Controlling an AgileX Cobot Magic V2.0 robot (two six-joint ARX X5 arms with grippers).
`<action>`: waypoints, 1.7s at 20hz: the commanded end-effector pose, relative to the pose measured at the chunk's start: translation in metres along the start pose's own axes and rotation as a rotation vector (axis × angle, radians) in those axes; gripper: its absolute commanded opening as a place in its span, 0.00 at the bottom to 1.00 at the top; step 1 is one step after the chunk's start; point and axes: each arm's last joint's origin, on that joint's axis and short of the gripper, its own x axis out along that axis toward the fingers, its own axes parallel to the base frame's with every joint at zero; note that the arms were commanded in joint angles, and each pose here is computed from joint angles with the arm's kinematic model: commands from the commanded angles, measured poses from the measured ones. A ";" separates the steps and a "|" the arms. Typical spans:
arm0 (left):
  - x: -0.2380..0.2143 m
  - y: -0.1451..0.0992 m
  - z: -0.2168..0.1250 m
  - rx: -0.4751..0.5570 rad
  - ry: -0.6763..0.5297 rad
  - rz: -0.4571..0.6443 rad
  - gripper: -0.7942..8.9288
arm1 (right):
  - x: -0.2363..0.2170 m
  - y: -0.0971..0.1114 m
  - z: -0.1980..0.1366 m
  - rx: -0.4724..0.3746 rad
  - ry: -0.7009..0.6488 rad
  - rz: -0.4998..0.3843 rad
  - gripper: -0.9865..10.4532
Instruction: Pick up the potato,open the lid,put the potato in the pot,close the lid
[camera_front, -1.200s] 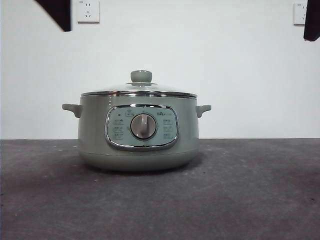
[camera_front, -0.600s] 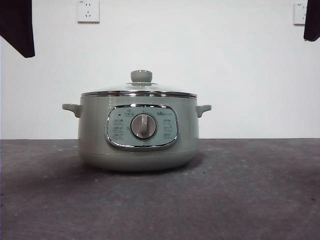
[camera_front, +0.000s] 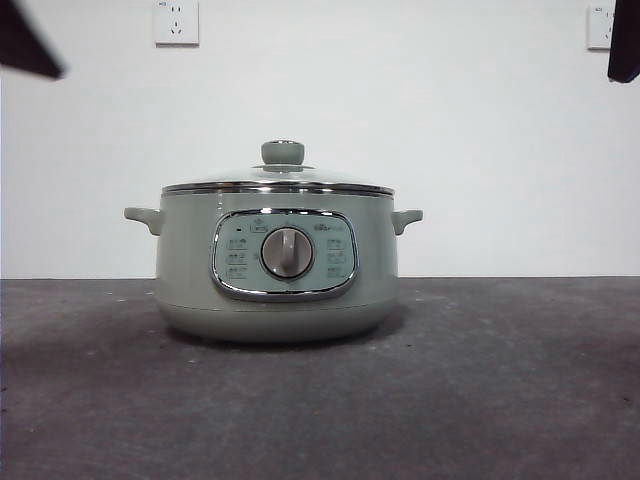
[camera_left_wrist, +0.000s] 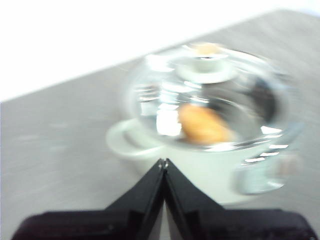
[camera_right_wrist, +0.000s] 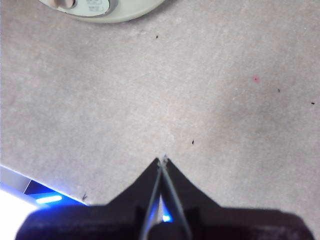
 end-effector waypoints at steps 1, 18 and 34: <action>-0.015 0.004 -0.039 -0.063 -0.044 0.079 0.08 | 0.002 0.000 -0.001 0.009 0.002 -0.001 0.09; -0.040 -0.002 -0.119 -0.113 -0.159 0.268 0.08 | 0.002 0.000 -0.001 0.009 0.002 -0.001 0.09; -0.035 -0.001 -0.128 -0.139 -0.042 0.282 0.08 | 0.001 0.000 -0.001 0.011 -0.004 -0.006 0.09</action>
